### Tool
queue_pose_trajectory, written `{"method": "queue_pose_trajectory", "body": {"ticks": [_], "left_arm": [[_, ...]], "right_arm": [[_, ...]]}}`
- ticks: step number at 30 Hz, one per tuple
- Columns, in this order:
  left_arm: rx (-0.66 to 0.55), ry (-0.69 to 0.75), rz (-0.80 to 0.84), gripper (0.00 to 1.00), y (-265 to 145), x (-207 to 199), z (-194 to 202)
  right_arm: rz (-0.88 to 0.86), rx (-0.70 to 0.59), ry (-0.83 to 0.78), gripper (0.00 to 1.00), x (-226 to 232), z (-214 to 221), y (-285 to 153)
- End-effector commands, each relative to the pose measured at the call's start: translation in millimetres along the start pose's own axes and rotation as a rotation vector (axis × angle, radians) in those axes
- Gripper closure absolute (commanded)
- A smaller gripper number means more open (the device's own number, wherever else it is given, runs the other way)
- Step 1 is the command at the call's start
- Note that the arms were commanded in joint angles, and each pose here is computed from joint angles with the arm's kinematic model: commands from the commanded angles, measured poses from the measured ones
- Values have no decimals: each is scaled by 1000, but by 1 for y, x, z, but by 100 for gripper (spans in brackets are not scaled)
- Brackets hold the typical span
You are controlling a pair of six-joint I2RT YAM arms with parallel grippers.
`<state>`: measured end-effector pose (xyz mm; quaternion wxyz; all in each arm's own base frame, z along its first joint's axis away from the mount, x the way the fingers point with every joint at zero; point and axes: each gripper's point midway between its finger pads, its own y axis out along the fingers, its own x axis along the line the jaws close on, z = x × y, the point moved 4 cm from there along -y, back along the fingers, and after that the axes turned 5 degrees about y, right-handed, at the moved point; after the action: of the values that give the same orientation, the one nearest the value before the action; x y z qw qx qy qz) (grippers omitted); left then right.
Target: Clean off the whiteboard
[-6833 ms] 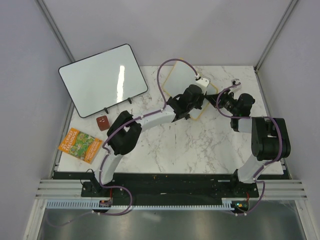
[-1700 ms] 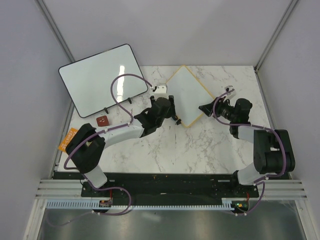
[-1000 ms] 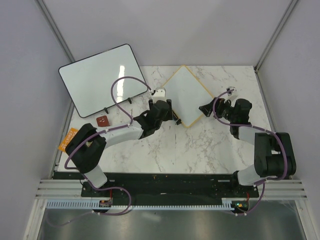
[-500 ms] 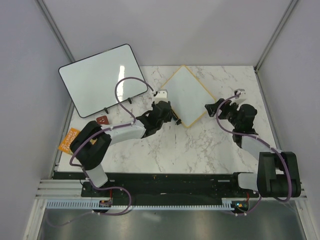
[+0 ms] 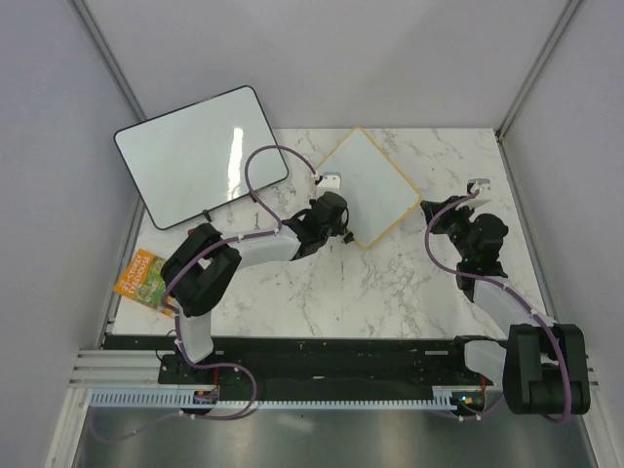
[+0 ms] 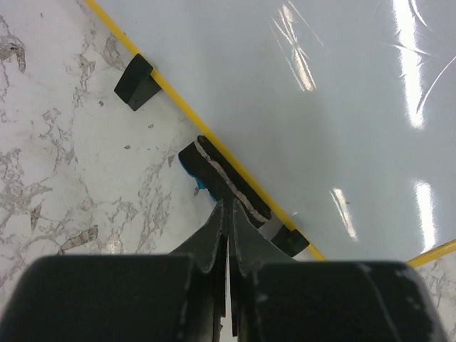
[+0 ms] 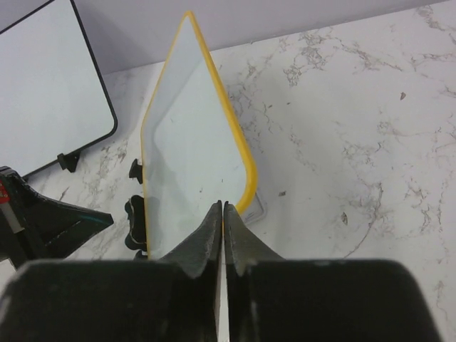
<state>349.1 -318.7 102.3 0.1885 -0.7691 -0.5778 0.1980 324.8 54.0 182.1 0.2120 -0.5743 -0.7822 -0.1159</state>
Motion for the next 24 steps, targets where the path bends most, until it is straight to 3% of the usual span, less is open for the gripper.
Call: {"method": "queue_pose_trajectory", "body": {"ticks": [1,12,24], "left_arm": [[-54,7,23,98,9,-9,-22],[28,41,31,98,32,-18,-4],[213,30,-76,98,-1,14,36]], "right_arm": [[-31,-42,-21,98,5,-9,2],[-15,-64,-31,100,4,-11,-3],[3,-76,-34,100,2,-13,-5]]}}
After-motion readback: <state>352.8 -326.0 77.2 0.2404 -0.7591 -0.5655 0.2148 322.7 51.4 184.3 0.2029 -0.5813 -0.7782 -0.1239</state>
